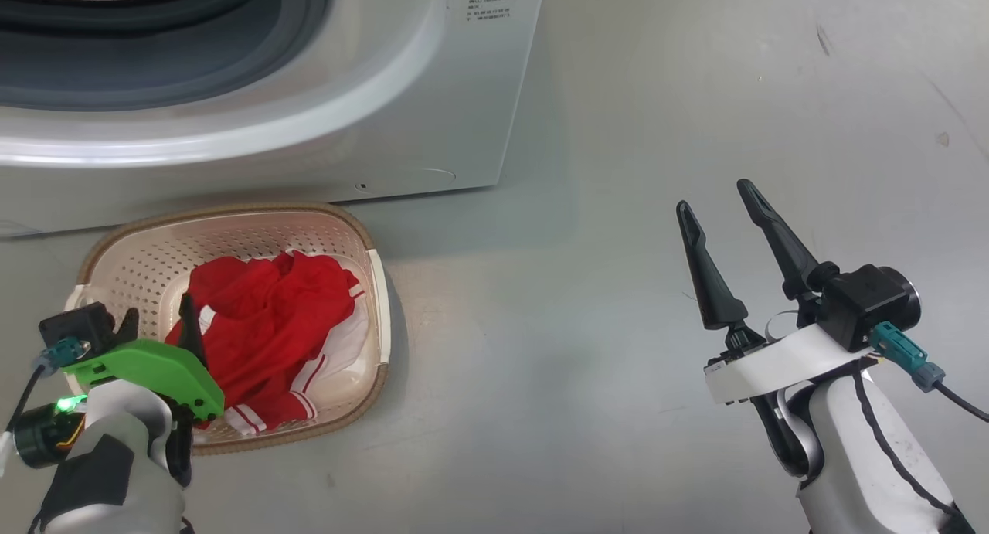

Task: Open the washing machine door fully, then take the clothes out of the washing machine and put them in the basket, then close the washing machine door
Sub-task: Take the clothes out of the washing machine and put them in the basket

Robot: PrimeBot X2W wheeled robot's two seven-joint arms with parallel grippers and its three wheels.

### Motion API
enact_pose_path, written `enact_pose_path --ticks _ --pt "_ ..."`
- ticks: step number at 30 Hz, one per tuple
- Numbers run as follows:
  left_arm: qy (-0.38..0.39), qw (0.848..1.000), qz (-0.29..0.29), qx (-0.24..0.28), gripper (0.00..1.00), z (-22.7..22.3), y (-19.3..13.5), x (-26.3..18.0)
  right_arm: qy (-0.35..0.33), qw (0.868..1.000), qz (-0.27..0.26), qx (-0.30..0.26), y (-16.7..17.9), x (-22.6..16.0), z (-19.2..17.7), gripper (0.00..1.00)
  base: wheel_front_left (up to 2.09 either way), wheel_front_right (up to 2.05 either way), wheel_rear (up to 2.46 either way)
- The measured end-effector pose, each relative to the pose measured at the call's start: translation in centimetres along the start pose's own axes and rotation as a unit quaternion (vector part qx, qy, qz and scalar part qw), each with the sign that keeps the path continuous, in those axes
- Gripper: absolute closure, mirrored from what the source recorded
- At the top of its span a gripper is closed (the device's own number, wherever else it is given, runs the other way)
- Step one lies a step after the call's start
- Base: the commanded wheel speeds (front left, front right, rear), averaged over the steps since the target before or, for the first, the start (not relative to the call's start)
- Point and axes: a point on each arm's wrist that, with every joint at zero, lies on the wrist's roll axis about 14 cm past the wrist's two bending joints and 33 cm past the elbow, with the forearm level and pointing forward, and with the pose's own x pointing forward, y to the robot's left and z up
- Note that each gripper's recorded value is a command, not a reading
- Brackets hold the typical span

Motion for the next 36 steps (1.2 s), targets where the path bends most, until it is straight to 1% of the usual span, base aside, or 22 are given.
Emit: enact_pose_path --ticks 8,11,14,15,16,18,22,26,30,36 --pt "-0.050 0.998 -0.024 0.025 0.00 3.3 -1.0 -1.8 -0.025 1.000 0.008 0.000 0.9 -0.4 2.0 0.00 0.00 0.00 0.00" --pt "-0.091 0.995 -0.037 0.027 0.00 5.8 -1.7 -2.8 -0.035 0.999 0.007 0.000 1.0 -0.7 2.8 0.00 0.00 0.00 0.00" --pt "-0.143 0.987 -0.059 0.041 0.00 9.2 -3.1 -3.9 -0.039 0.999 0.002 0.001 0.8 -1.4 3.2 0.00 0.00 0.00 0.00" --pt "-0.172 0.981 -0.073 0.058 0.00 11.0 -4.0 -4.9 -0.043 0.999 -0.002 0.001 0.7 -1.9 3.5 0.00 0.00 0.00 0.00" --pt "-0.172 0.981 -0.073 0.058 0.00 11.0 -4.0 -4.9 -0.043 0.999 -0.002 0.001 0.7 -1.9 3.5 0.00 0.00 0.00 0.00" --pt "-0.197 0.975 -0.081 0.062 0.00 12.3 -4.5 -6.0 -0.049 0.999 -0.005 0.006 0.7 -2.2 4.0 0.00 0.00 0.00 0.00" --pt "-0.236 0.967 -0.082 0.053 0.00 13.9 -4.2 -8.3 -0.063 0.998 -0.004 0.010 1.0 -2.7 4.9 0.00 0.00 0.00 0.00" --pt "-0.280 0.954 -0.088 0.064 0.00 15.9 -4.5 -10.8 -0.068 0.998 -0.003 0.012 1.2 -3.4 5.3 0.00 0.00 0.00 0.00" --pt "-0.314 0.942 -0.093 0.074 0.00 17.0 -4.7 -13.1 -0.075 0.997 0.005 0.012 1.9 -3.8 5.8 0.00 0.00 0.00 0.00" --pt "-0.338 0.935 -0.088 0.068 0.00 16.7 -3.9 -15.9 -0.083 0.996 0.015 0.011 2.7 -4.5 6.3 0.00 0.00 0.00 0.00"
